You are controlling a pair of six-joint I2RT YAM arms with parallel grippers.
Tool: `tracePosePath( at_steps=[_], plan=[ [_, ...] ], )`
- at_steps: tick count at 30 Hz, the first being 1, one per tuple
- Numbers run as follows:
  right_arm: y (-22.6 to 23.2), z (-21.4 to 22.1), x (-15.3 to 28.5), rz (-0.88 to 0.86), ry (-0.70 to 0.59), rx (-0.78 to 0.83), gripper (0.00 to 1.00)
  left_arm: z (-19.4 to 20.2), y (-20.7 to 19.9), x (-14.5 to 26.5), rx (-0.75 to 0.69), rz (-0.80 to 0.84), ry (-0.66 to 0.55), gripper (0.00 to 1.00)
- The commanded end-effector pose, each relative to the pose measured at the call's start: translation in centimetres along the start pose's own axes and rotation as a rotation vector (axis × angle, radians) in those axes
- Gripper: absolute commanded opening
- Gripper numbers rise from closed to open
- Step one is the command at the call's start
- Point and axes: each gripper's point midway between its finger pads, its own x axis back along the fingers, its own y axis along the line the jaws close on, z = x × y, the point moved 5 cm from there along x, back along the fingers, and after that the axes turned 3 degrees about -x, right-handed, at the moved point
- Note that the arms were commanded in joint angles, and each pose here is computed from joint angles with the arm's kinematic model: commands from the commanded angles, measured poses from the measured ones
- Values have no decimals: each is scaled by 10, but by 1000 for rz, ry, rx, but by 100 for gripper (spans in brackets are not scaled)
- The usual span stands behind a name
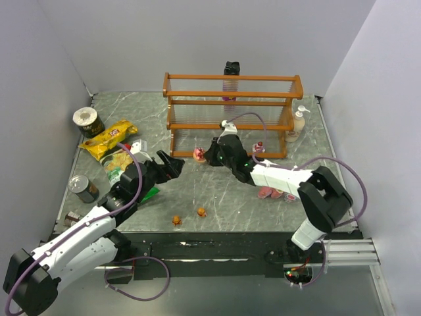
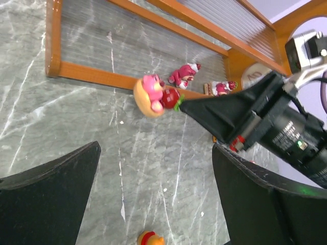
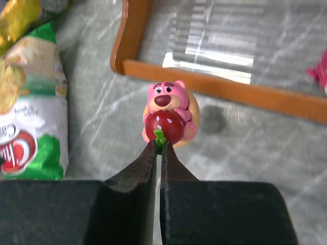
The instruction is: Place and organize the plastic toys onto the shelf
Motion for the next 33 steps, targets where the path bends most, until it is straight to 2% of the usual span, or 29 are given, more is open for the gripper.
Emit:
tracePosePath(
  at_steps=[1,18,33],
  plan=[
    [23,-37,-20,-40,-159,-12,0,-5,2,0,16,-23,-29,97],
    [24,-44,-66,92,-296,-29,0,0,5,-3,13,-32,-15,96],
    [13,-34,-97,182,-293,0,0,0,6,-4,7,-38,-12,96]
  ],
)
